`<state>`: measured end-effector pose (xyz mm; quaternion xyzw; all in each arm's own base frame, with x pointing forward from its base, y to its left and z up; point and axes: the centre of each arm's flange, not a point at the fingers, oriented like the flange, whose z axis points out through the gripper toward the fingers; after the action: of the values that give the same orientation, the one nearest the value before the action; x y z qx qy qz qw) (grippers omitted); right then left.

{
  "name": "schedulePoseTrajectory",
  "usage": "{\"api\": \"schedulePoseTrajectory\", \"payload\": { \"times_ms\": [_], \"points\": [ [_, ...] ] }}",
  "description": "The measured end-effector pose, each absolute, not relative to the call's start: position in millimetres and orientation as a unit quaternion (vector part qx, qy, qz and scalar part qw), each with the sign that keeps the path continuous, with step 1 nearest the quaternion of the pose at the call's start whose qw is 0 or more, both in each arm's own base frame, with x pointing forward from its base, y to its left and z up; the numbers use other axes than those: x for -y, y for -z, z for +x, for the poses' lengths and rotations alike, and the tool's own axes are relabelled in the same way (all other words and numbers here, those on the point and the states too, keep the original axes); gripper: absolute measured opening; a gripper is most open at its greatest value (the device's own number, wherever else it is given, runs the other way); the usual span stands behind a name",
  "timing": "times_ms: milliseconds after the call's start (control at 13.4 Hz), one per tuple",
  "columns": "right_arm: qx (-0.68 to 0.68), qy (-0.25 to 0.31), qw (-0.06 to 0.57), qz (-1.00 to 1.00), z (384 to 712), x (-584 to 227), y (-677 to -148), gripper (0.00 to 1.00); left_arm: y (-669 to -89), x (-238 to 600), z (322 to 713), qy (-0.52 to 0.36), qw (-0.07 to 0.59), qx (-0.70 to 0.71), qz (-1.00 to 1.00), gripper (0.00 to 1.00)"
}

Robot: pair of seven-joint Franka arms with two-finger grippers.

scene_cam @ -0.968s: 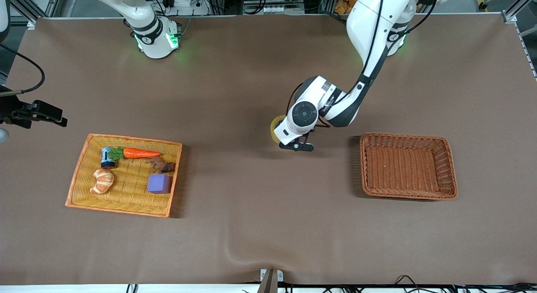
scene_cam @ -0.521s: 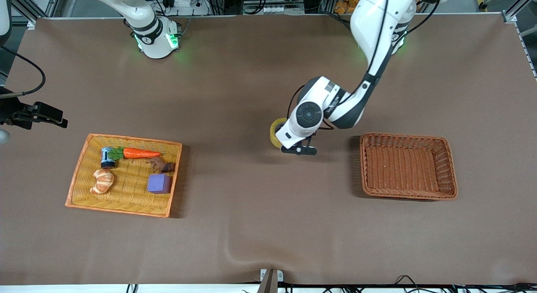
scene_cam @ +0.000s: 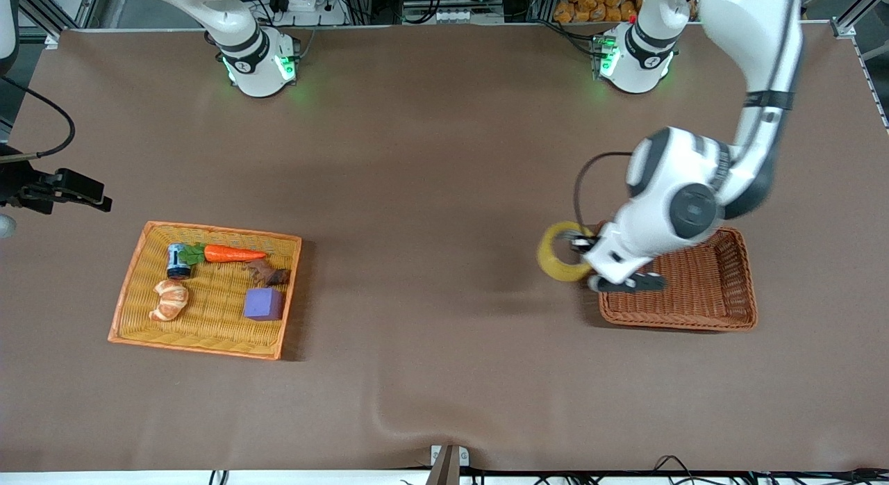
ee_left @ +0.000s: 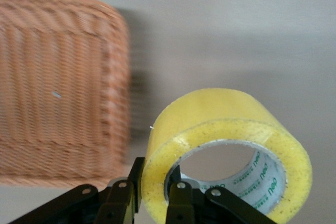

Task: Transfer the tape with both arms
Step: 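Carry the tape with the left gripper into the brown basket, then open the left gripper to release the tape in the basket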

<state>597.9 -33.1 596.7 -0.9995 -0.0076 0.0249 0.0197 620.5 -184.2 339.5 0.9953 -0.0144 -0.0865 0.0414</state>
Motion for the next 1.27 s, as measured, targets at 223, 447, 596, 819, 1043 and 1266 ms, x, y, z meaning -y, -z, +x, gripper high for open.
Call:
{"api": "schedulePoseTrajectory", "payload": {
  "times_ms": [223, 447, 596, 819, 1043, 1266],
  "points": [
    [0.008, -0.026, 0.02, -0.999, 598, 33, -596, 1.0, -309, 92, 638, 0.099, 0.056, 0.067, 0.991, 0.22],
    [0.005, -0.008, 0.018, -1.0, 603, 34, -595, 1.0, -280, 52, 644, 0.107, 0.025, 0.091, 0.99, 0.22],
    [0.001, -0.003, 0.018, -1.0, 604, 34, -593, 1.0, -266, 48, 646, 0.104, 0.016, 0.095, 0.99, 0.22],
    [-0.006, 0.011, 0.019, -1.0, 608, 33, -593, 1.0, -260, 43, 650, 0.102, -0.006, 0.108, 0.989, 0.28],
    [-0.006, 0.015, 0.022, -1.0, 609, 30, -590, 1.0, -270, 31, 658, 0.09, -0.013, 0.113, 0.989, 0.59],
    [-0.006, 0.014, 0.024, -1.0, 609, 28, -589, 1.0, -310, 27, 676, 0.054, -0.015, 0.121, 0.991, 0.91]
  ]
}}
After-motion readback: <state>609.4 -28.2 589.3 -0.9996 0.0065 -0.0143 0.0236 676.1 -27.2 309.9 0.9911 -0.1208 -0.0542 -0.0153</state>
